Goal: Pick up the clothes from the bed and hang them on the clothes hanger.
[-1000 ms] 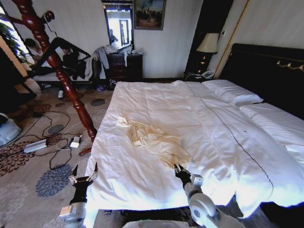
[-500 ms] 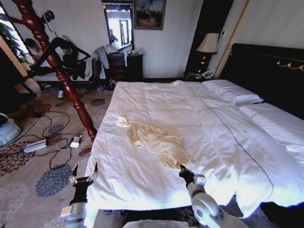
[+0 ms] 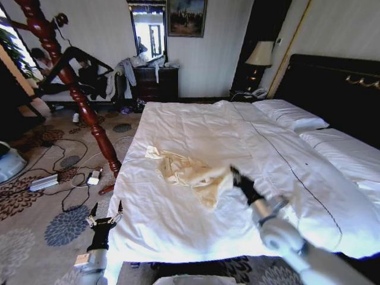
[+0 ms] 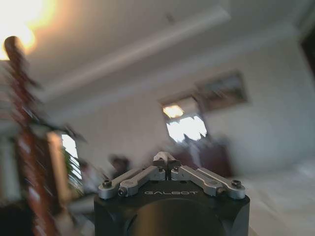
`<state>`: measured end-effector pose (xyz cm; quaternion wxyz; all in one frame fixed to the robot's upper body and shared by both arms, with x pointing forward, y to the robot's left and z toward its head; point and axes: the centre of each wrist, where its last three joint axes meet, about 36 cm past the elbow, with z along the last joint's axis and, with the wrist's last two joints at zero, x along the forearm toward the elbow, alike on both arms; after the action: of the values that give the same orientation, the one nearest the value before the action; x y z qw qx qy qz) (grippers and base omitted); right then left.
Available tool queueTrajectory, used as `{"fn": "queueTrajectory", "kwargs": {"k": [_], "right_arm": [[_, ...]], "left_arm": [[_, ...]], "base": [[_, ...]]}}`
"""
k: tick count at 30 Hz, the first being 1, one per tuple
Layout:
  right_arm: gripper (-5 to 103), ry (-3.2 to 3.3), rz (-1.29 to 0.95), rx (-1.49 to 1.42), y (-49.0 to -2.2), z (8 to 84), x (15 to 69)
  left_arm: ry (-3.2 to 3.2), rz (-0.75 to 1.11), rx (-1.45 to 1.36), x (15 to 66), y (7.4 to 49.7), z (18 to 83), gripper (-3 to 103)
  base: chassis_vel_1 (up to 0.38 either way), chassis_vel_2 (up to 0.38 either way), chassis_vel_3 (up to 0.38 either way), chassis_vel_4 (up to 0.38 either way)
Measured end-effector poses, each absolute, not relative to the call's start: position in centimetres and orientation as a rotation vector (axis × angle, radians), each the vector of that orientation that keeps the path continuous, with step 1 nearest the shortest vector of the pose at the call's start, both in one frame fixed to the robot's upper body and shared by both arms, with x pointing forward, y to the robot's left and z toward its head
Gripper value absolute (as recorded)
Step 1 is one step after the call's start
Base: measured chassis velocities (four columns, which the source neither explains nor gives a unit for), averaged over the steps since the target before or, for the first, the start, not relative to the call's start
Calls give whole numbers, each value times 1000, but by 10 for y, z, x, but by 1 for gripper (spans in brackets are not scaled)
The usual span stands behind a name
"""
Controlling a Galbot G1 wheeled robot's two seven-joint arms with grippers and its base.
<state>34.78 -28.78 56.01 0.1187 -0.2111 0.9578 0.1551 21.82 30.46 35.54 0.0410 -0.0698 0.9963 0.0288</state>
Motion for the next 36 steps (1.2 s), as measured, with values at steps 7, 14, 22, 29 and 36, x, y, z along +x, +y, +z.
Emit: {"fn": "queueTrajectory", "kwargs": {"k": [7,14,22,29,36], "right_arm": [[0,2497,447,-895,-284,636,357],[0,2315,342,-940,-296,708,367],[0,2183,365,-849,-325,802,390],[0,2252,242,-813,-329,783,400],[0,2484,-3,-820,-338,647,446]], "left_arm": [[3033,87,-205,223,309,363,100],[3013,87,-197,231,315,370,100],[3004,68,-187,234,310,372,100],[3001,66,-188,236,310,371,100],[3024,54,-195,242,308,357,100]], "base": [[0,0,0,0],[0,0,0,0],[0,0,0,0],[0,0,0,0],[0,0,0,0]]}}
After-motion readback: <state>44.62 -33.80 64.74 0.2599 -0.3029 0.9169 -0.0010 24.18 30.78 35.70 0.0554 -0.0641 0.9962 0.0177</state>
